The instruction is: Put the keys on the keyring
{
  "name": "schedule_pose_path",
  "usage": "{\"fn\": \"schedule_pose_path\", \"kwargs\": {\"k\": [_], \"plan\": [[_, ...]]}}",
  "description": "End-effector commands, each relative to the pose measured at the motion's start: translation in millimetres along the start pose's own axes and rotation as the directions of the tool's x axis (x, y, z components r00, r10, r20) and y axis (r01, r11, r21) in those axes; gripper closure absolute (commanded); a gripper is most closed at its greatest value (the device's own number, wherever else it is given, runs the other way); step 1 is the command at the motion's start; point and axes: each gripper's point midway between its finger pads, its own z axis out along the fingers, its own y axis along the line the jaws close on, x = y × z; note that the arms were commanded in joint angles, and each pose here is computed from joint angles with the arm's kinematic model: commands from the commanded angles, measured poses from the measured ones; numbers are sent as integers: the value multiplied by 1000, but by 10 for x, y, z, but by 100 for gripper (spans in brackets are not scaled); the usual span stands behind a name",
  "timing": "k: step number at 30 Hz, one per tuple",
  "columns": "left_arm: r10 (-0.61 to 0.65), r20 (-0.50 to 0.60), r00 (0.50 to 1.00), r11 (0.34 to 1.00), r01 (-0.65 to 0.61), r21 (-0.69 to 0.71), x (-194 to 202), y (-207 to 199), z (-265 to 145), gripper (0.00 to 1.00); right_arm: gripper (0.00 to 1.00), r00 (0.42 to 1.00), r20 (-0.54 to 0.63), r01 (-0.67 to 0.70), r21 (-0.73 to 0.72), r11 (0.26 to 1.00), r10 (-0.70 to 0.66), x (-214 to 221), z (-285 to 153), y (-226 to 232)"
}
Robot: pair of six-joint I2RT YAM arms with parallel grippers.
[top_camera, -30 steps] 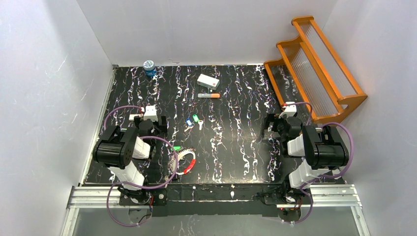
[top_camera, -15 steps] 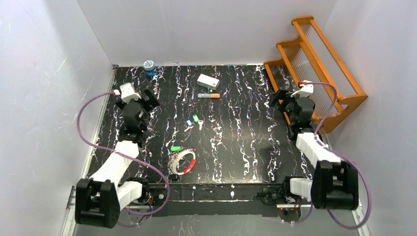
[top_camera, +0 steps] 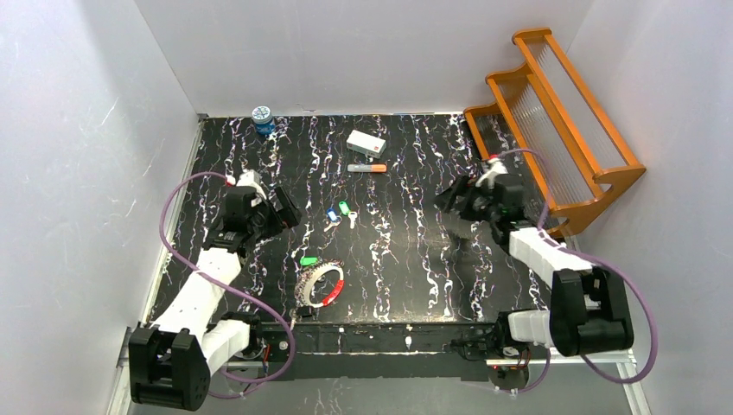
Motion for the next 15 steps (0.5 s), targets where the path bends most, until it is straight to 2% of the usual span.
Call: {"fn": "schedule_pose_path", "kwargs": {"k": [1,6,10,15], "plan": [[-59,-117,991,994,69,85,269,-140,-145,4,2,966,-181,147,-205,968,-185,469,132,759],[24,-108,994,999,-27,-25,103,13,-192,3,8,869,-277,330,-292,898,-409,1112,263,1415],[114,-99,988,974,-131,-186,-68,281,-271,2,11,753,-340,476,-309,823,-564,1681,341,1702],[164,-104,981,933,-189,-307,-18,581,-287,2,13,632,-371,589,-342,733,-681,2178,359,1888]]}}
